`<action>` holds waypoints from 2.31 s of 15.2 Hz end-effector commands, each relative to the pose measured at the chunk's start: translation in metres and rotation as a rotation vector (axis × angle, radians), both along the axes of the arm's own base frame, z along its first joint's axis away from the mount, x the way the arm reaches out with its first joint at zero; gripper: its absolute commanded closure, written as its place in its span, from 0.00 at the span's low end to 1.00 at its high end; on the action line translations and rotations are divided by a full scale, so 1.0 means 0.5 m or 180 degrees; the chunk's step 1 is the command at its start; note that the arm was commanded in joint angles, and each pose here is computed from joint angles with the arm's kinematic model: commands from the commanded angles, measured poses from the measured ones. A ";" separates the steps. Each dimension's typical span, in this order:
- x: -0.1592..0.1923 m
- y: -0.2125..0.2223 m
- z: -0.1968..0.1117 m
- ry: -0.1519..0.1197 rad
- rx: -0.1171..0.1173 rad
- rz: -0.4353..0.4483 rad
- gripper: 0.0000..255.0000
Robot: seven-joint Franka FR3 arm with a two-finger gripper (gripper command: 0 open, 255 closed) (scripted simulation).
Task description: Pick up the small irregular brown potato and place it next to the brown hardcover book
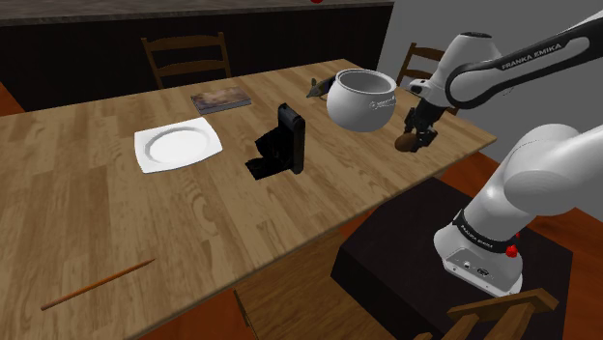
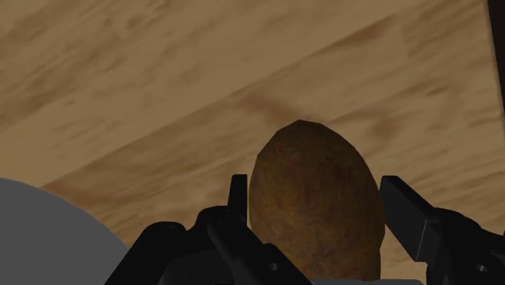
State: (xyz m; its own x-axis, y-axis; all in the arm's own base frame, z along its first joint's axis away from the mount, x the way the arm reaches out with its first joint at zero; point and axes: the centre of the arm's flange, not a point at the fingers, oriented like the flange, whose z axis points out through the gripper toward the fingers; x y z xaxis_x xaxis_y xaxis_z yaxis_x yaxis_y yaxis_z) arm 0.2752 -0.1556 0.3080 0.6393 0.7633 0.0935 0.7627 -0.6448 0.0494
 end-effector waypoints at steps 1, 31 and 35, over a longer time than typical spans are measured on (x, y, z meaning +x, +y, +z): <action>0.001 0.000 0.021 0.0001 0.0000 0.0000 1.00; 0.185 0.149 0.229 0.0001 0.0000 0.0000 1.00; 0.267 0.216 0.223 0.0001 0.0000 0.0000 1.00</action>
